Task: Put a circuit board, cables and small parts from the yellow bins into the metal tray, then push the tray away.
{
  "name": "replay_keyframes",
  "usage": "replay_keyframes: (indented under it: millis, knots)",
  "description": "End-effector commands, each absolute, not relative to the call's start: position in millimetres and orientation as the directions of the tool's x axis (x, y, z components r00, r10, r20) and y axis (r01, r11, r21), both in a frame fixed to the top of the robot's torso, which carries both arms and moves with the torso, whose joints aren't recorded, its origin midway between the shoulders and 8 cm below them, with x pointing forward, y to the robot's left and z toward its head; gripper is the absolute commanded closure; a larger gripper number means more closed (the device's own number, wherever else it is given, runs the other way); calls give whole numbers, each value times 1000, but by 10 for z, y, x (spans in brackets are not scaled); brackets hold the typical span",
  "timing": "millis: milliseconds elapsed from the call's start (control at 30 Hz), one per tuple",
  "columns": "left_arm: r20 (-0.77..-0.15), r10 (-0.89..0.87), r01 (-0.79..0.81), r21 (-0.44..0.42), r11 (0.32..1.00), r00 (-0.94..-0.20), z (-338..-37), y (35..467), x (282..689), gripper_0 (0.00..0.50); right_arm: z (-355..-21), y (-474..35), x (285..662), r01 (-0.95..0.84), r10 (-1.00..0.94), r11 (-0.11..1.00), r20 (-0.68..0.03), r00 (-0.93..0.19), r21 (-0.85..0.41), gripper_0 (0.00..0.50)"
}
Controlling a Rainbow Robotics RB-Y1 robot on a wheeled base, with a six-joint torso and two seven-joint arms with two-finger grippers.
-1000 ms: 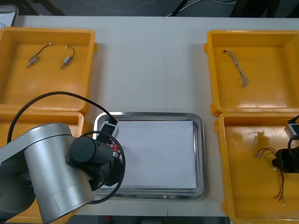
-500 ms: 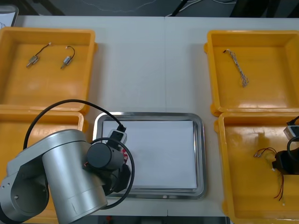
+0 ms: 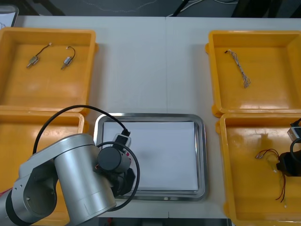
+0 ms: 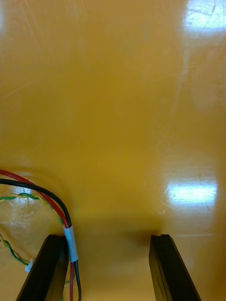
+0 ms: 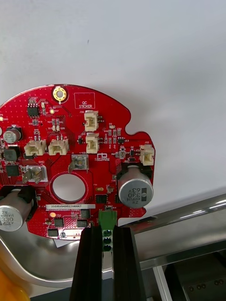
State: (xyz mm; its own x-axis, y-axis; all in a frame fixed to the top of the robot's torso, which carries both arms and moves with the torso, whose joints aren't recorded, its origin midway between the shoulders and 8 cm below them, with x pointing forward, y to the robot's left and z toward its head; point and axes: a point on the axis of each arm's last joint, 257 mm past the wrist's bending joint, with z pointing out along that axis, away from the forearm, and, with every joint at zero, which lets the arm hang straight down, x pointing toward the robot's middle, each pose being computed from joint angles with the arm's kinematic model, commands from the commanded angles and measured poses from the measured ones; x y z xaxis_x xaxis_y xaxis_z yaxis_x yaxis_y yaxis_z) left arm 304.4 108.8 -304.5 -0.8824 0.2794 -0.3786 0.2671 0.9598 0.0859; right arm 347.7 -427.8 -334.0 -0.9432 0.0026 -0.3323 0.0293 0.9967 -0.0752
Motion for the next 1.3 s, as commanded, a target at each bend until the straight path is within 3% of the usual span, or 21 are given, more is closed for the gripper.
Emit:
replay_keyframes:
  millis: [33,533,600,633,667,700,733,1100,1300]
  knots:
    - [-400,330,325,81,942,-855,-2995,888,3045,500,-3435,-4182,3430,-22,-48,996,-327,-944,-81,0]
    - [-390,344,335,92,938,-854,-3112,878,3066,500,-3482,-4041,3470,-26,-42,998,-344,-938,-49,0]
    - [-387,346,337,93,937,-855,-3130,881,3062,500,-3483,-4031,3474,-30,-44,998,-346,-937,-47,24]
    - [-387,348,340,91,936,-854,-3133,867,3064,500,-3483,-4031,3474,-30,-44,998,-346,-937,-47,208]
    - [-387,348,340,91,936,-854,-3133,867,3064,500,-3483,-4031,3474,-30,-44,998,-346,-937,-47,208]
    - [-387,348,340,90,936,-854,-3149,866,3076,500,-3486,-4017,3475,-30,-43,999,-346,-937,-43,473]
    - [-388,348,342,88,936,-853,-3153,857,3076,500,-3493,-4013,3472,-30,-42,999,-345,-938,-41,500]
    - [-382,351,345,86,935,-855,-3197,846,3059,500,-3473,-3996,3483,-34,-43,999,-351,-935,-32,500]
    - [-380,357,352,83,932,-853,-3218,824,3030,500,-3254,-4021,3538,-32,-43,999,-390,-920,-36,500]
